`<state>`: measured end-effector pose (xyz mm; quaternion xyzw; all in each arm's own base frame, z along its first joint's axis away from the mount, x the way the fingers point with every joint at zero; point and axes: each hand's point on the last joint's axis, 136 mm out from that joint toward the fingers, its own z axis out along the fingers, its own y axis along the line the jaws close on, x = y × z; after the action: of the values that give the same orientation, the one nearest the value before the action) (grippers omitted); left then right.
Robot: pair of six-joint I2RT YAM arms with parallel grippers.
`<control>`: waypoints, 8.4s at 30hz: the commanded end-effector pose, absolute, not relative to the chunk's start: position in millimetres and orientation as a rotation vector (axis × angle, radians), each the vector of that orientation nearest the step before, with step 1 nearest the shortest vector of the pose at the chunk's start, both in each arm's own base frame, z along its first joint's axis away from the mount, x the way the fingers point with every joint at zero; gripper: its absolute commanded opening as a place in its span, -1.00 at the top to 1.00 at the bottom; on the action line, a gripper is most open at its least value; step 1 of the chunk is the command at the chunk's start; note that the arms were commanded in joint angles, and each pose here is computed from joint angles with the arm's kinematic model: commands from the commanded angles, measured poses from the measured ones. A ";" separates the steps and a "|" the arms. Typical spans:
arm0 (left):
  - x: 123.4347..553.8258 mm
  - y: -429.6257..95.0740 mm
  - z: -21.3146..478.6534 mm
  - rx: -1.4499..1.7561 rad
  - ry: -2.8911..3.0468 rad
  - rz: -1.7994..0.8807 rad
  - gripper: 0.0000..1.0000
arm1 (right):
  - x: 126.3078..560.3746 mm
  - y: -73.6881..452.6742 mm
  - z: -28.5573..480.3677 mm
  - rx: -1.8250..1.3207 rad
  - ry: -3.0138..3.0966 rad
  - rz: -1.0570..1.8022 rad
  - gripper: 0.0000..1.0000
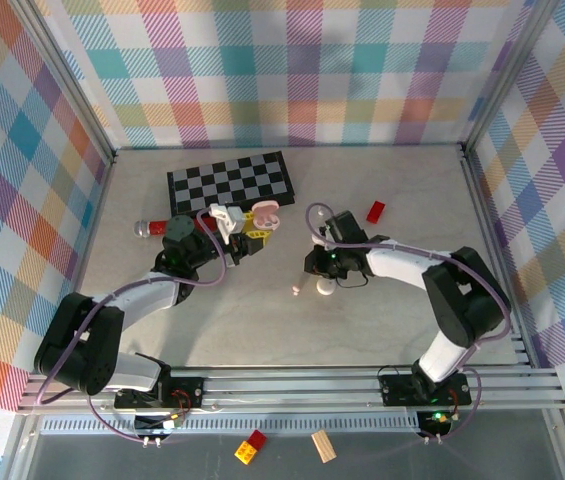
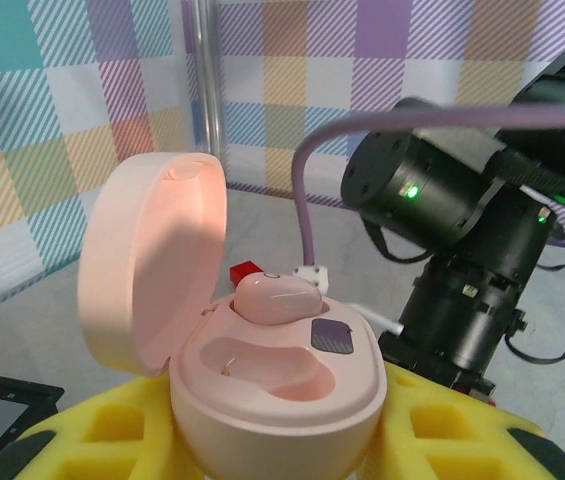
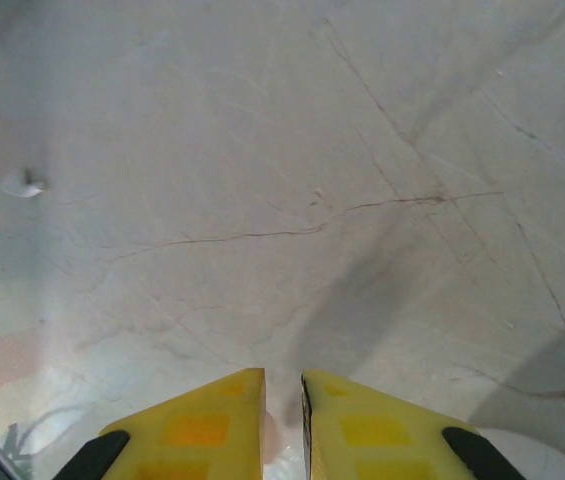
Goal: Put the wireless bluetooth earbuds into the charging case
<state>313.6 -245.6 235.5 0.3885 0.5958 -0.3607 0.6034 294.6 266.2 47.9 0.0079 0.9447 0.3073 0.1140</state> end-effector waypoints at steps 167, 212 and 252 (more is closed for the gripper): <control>369.7 -129.3 263.7 0.396 1.393 -0.578 0.31 | 289.9 315.5 159.2 -0.441 2.466 0.882 0.63; 321.5 -277.3 234.8 0.899 1.309 -0.660 0.32 | 309.1 337.5 281.2 -0.249 2.256 1.560 0.59; 319.0 -284.4 251.9 0.864 1.284 -0.695 0.34 | 311.4 329.6 257.4 -0.208 2.353 1.382 0.46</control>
<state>322.8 -282.5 225.1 0.3854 0.6001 -0.3046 0.6313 312.9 333.1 257.6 -0.0737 0.8340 0.5091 0.1995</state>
